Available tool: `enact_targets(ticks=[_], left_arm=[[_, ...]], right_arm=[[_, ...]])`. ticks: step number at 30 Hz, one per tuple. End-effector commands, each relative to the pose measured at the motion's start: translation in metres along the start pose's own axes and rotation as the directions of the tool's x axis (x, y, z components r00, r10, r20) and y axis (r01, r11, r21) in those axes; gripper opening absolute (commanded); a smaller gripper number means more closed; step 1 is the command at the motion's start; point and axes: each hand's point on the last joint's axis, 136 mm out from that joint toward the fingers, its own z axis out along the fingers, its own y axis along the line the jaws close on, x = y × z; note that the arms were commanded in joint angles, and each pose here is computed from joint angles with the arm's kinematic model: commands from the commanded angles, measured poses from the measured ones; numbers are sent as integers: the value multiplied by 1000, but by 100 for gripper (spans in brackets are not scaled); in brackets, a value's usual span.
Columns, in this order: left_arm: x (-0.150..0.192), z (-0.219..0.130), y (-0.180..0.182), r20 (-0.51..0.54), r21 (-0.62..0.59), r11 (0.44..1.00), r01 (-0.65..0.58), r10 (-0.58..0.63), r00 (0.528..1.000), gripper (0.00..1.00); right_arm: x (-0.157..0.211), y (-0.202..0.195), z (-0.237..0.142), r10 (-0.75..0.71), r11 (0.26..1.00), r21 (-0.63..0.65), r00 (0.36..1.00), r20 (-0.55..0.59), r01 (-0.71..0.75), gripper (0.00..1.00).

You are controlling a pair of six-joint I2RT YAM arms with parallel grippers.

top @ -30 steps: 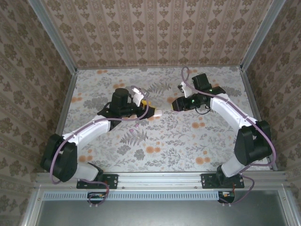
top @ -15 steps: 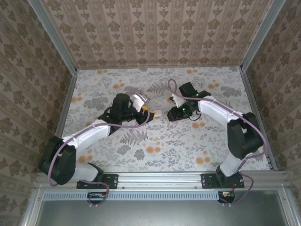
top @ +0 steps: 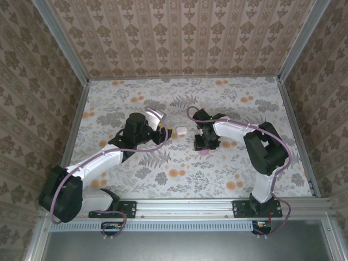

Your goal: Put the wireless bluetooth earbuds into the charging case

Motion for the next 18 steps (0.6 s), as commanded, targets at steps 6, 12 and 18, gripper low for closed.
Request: enact_targets(ticks=[6,12,18], left_arm=[[-2,-3,3,17,-12,1000,8,-8,1000,56],[-1,0,3,11,-7,1000,13,-13,1000,56],[0,3,1,5,9,1000,19,-19,1000,56]], right_arm=[[6,-12,5,-36,995,93,999,-14,38,59],[3,-16,-15,-138,985,111,990,27,134,62],[1,-12,-14,-192,978,84,980,43,188,58]])
